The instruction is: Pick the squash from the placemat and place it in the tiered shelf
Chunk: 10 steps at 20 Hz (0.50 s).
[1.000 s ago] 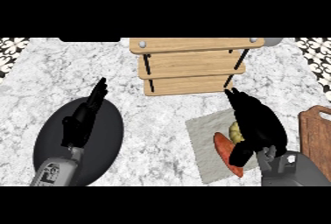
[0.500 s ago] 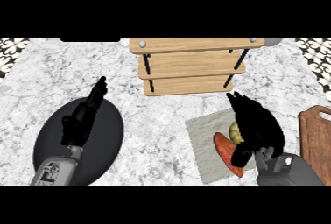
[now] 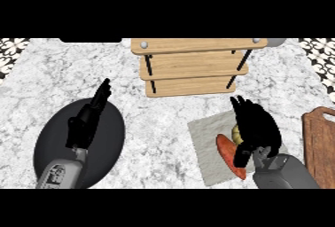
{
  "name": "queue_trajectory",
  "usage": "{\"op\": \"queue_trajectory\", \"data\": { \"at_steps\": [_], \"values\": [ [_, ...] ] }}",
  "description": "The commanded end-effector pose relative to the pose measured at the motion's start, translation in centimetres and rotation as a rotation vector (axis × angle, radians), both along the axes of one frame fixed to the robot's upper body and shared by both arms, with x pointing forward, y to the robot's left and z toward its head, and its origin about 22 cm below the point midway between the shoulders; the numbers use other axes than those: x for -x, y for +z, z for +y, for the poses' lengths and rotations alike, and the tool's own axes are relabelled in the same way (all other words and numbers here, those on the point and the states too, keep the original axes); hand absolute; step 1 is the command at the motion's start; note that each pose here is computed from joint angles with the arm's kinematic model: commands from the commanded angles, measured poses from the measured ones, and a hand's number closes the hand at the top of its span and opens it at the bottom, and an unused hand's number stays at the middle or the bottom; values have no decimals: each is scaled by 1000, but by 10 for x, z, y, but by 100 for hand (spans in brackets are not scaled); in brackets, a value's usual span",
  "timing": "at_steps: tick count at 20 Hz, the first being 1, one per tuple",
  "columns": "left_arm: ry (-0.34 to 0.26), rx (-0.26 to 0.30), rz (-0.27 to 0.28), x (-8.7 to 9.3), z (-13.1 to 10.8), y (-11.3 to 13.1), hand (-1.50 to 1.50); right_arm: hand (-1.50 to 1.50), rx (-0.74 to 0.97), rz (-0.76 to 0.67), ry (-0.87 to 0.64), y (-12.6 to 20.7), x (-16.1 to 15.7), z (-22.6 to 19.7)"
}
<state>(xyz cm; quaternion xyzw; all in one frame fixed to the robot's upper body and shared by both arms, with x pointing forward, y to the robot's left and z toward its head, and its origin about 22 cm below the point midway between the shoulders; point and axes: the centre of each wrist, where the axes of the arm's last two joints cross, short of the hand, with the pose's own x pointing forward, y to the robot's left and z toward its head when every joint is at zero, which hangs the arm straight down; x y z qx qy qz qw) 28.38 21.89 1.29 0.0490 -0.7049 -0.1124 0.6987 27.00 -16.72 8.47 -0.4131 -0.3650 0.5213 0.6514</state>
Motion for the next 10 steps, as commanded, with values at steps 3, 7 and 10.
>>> {"op": "queue_trajectory", "data": {
  "at_steps": [3,7,10],
  "values": [
    [-11,-16,-3,14,21,-10,0,-150,38,9,-26,-22,-7,-24],
    [8,-17,-4,-13,15,-15,0,-150,31,3,-40,-22,0,-24],
    [-17,-18,-18,1,8,-8,0,-150,22,8,-29,-24,-5,-20]
  ]
}}
